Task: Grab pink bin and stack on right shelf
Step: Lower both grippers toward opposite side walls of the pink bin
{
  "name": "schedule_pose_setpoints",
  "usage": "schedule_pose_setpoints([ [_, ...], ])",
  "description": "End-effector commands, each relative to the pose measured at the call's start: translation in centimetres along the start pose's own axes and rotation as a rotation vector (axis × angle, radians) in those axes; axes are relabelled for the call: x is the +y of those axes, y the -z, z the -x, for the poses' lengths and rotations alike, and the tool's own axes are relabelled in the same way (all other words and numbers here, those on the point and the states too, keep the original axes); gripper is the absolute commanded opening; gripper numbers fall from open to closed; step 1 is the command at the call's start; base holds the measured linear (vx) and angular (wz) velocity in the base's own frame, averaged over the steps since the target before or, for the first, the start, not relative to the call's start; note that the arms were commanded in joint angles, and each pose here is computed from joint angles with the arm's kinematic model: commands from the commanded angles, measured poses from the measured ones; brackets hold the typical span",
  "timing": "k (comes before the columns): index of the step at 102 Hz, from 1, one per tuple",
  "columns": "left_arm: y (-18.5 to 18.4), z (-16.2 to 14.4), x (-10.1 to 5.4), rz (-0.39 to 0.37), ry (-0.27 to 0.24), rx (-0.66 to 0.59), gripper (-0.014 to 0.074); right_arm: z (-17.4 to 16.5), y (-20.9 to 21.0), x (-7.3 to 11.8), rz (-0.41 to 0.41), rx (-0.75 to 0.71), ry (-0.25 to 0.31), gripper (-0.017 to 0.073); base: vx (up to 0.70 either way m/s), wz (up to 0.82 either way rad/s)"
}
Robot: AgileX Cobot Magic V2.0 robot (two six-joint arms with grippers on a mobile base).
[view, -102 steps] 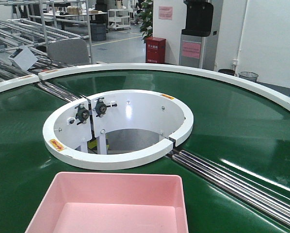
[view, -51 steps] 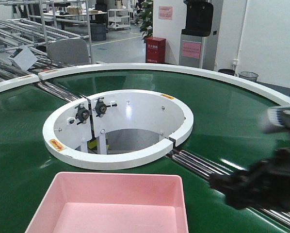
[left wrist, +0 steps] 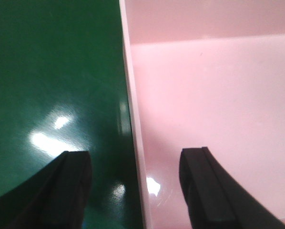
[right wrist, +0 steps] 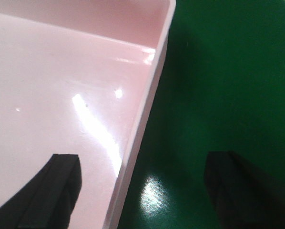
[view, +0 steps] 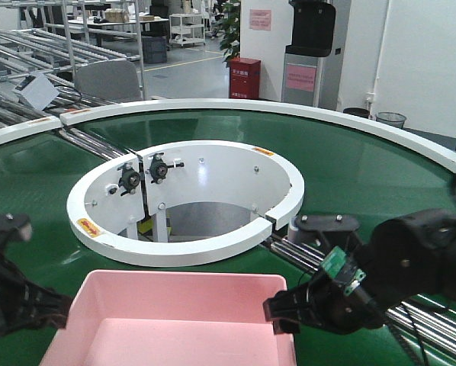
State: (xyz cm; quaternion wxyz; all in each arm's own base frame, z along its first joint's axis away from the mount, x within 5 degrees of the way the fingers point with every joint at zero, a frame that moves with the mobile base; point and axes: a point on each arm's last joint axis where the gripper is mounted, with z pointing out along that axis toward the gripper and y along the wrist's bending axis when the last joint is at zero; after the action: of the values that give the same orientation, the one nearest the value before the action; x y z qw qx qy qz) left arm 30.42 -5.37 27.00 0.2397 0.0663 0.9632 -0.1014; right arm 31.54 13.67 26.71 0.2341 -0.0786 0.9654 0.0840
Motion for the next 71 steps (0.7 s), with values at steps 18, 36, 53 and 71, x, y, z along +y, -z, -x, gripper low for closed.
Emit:
schedule_pose_setpoints([
  [18, -3.3, 1.5, 0.2, -0.015, 0.010, -0.031, 0.0478, 1.1, -2.2, 0.3, 0.002, -0.019, -0.022, 0.0524, 0.00, 0.00],
  [36, -4.3, 1.6, 0.3, -0.016, 0.026, -0.031, 0.0367, 0.9, -3.4, 0.2, -0.004, 0.009, -0.025, 0.0360, 0.00, 0.00],
  [53, -4.1, 1.6, 0.1, -0.037, 0.053, -0.035, 0.0120, 0.9, -3.2, 0.2, -0.003, 0.009, -0.027, 0.0056, 0.00, 0.00],
  [71, -3.2, 1.4, -1.2, -0.075, 0.032, -0.026, -0.0010, 0.9, -2.0, 0.2, -0.001, 0.000, -0.021, -0.0014, 0.00, 0.00],
])
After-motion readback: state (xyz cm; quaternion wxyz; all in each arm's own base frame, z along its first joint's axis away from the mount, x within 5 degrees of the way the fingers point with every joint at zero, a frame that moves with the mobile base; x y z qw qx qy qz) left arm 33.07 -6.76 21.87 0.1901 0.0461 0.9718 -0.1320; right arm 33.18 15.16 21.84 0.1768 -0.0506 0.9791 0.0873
